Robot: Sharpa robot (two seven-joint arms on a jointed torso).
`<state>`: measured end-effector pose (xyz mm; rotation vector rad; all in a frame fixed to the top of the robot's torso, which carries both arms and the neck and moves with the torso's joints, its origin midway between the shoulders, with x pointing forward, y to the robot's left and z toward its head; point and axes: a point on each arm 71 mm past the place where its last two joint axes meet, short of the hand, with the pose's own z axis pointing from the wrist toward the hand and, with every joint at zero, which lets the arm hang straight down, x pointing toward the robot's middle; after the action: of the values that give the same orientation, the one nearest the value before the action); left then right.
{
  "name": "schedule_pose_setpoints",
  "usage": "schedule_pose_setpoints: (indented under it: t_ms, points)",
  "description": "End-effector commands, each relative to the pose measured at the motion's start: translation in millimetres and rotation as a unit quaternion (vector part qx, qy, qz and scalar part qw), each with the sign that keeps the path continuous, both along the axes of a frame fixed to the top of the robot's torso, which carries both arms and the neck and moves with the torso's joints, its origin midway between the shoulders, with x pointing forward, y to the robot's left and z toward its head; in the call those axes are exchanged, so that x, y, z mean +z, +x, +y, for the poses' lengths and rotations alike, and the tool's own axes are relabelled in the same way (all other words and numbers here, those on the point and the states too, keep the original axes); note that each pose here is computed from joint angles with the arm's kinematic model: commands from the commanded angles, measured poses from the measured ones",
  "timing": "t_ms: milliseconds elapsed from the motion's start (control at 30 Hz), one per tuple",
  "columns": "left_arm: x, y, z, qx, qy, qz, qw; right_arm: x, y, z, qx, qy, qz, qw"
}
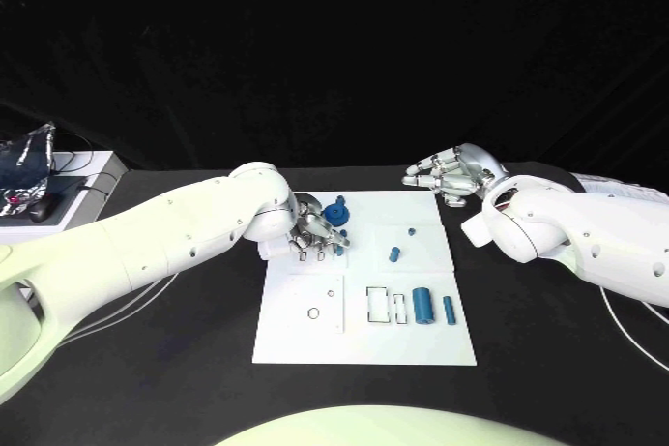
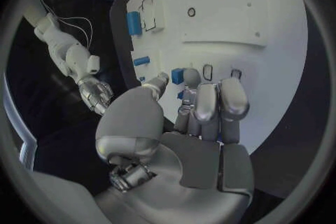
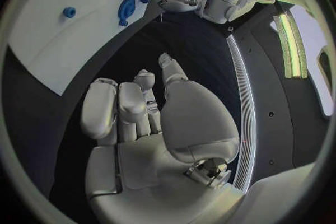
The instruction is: Assemble the parts on the task board
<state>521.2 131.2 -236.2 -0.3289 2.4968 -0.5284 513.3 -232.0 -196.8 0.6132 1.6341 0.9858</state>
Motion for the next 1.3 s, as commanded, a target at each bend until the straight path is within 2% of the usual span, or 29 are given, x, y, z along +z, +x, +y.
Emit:
schedule_pose_setpoints:
  t_ms: [33, 1300]
  points:
    - [0.4, 0.2, -1.2, 0.001, -0.009, 0.003, 1.000, -0.9, -0.4, 2.1, 0.011, -0.004, 0.002, 1.000]
    - [-2.9, 0.9, -3.0, -0.005, -0.016, 0.021, 1.000, -3.0, -0.3, 7.2, 0.018, -0.003, 0.007, 1.000]
